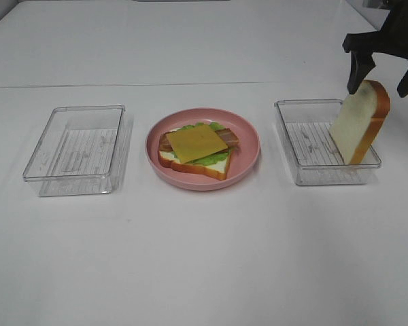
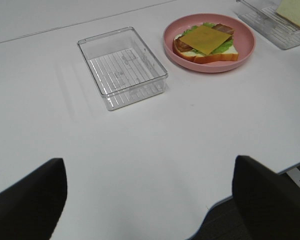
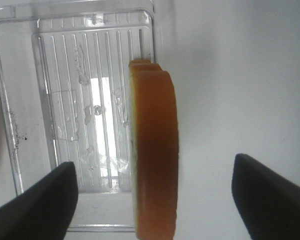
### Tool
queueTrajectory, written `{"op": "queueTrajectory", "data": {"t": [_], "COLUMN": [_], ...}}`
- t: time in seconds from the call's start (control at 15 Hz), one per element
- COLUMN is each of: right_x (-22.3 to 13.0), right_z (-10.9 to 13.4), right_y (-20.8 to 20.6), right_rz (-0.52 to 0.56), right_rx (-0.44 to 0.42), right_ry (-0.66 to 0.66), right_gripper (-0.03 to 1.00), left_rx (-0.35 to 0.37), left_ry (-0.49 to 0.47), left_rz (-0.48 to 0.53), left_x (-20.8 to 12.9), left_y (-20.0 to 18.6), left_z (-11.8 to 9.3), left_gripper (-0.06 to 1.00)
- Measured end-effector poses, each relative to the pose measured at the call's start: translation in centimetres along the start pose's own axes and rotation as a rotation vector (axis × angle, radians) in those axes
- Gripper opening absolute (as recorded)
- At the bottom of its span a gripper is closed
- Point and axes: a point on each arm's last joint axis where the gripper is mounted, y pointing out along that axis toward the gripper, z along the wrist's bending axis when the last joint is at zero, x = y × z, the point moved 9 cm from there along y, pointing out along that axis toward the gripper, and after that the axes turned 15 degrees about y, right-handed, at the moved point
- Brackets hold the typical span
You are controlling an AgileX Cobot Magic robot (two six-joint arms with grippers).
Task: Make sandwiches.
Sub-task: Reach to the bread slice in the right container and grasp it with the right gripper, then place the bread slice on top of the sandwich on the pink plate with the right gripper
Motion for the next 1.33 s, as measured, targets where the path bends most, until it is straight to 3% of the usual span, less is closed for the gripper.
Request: {"op": "queueTrajectory", "data": {"t": [0.2, 0.27, 0.33, 0.4, 0.53, 0.87, 1.13, 1.27, 1.33], "right_x": [-0.3, -0.3, -0.3, -0.3, -0.3, -0.3, -0.3, -0.9, -1.5], "right_z": [-0.2, -0.2, -0.2, -0.2, -0.1, 0.2, 3.4, 6.0, 7.9], "right_y": [1.9, 2.4, 2.6, 2.6, 2.6, 2.1, -3.5, -5.5, -6.2], "right_rz": [0.035, 0.045, 0.046, 0.045, 0.047, 0.042, -0.022, -0.008, 0.022], "right_rx": [-0.011, -0.013, -0.014, -0.014, -0.007, 0.009, 0.198, 0.350, 0.465], "right_ry": [0.001, 0.001, 0.003, 0.004, 0.007, 0.012, 0.036, 0.038, 0.044], "right_gripper": [0.75, 0.68, 0.58, 0.33, 0.21, 0.21, 0.21, 0.21, 0.21], "left_rx": [0.000, 0.000, 0.000, 0.000, 0.000, 0.000, 0.000, 0.000, 0.000], "left_ry": [0.000, 0.000, 0.000, 0.000, 0.000, 0.000, 0.000, 0.000, 0.000], "left_rz": [0.000, 0.000, 0.000, 0.000, 0.000, 0.000, 0.000, 0.000, 0.000], "left_x": [0.0, 0.0, 0.0, 0.0, 0.0, 0.0, 0.0, 0.0, 0.0], "left_y": [0.0, 0.0, 0.0, 0.0, 0.0, 0.0, 0.0, 0.0, 0.0], "left_z": [0.0, 0.0, 0.0, 0.0, 0.0, 0.0, 0.0, 0.0, 0.0], "left_gripper": [0.85, 0.85, 0.85, 0.85, 0.85, 0.85, 0.85, 0.85, 0.85]}}
